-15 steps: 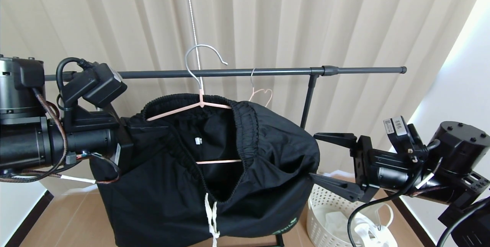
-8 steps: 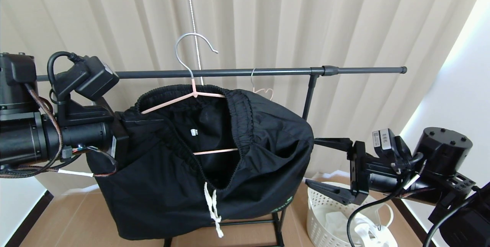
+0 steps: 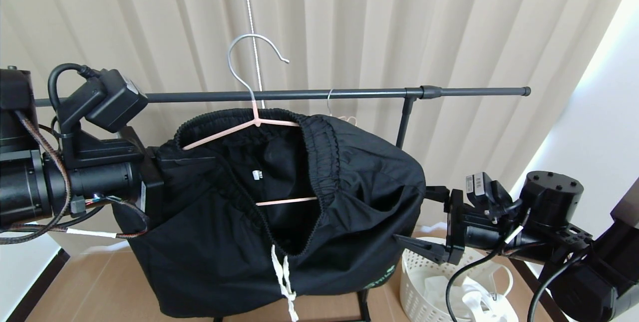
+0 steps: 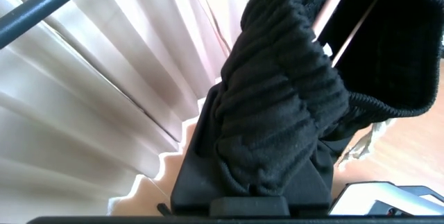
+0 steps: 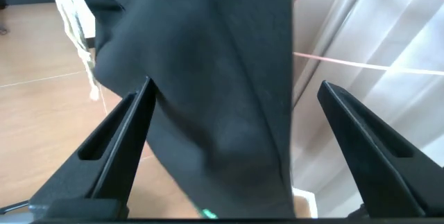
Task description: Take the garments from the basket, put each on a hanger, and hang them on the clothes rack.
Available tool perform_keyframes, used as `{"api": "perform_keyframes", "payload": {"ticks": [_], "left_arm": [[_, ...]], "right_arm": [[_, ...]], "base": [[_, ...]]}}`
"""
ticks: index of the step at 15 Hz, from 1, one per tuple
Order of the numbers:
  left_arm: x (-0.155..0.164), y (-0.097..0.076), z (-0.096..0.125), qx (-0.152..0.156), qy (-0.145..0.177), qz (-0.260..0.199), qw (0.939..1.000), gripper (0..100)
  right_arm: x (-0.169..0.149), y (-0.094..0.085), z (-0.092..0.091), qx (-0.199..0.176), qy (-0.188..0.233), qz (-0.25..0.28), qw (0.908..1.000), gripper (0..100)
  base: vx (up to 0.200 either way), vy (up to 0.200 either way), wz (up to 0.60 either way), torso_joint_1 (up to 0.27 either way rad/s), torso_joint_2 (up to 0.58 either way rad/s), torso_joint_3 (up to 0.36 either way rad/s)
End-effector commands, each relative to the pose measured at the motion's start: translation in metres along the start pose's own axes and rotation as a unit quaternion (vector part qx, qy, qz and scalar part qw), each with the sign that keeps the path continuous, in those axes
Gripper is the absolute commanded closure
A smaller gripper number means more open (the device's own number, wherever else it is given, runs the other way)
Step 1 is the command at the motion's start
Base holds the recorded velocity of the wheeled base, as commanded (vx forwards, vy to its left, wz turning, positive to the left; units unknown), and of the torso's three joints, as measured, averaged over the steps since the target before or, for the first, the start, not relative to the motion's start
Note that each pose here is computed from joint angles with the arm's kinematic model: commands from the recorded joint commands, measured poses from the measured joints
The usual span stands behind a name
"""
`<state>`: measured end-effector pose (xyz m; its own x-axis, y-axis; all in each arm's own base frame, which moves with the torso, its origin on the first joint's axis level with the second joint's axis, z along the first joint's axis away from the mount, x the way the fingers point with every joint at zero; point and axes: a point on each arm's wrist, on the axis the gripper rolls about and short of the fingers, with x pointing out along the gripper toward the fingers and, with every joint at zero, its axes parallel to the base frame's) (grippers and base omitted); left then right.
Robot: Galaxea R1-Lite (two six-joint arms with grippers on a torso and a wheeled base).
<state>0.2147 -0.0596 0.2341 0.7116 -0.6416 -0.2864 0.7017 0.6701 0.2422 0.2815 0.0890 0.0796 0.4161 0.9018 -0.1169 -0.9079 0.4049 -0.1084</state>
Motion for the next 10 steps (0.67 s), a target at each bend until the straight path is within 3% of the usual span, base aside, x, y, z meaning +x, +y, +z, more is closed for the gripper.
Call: {"api": "perform_keyframes", "payload": {"ticks": [1,2,3,6,10], "left_arm": [[-0.003,-0.003,0.002,0.004,-0.006,-0.001,1.0000,100],[-0.003,-0.003,0.002,0.004,-0.006,-0.001,1.0000,100],[-0.003,-0.003,0.003,0.003,-0.006,-0.002,1.0000,100],[-0.003,-0.003,0.002,-0.016,-0.005,-0.001,0.9999,100],[-0.007,-0.006,-0.003,-0.028,0.000,0.000,0.9996,100]], "right_arm": [[0.002,-0.001,-0.004,0.005,0.004,0.001,1.0000,0],[0.001,-0.001,-0.004,0.004,0.004,0.000,1.0000,0],[0.001,-0.001,-0.003,0.003,0.002,-0.001,1.0000,100],[-0.001,-0.005,-0.002,0.002,0.001,-0.008,1.0000,100],[-0.012,-0.022,-0.002,0.008,-0.003,-0.040,0.9992,100]], "base": [[0.000,0.000,0.00,0.000,0.00,0.000],[0.000,0.000,0.00,0.000,0.00,0.000],[0.000,0.000,0.00,0.000,0.00,0.000],[0.000,0.000,0.00,0.000,0.00,0.000],[0.000,0.000,0.00,0.000,0.00,0.000]]}}
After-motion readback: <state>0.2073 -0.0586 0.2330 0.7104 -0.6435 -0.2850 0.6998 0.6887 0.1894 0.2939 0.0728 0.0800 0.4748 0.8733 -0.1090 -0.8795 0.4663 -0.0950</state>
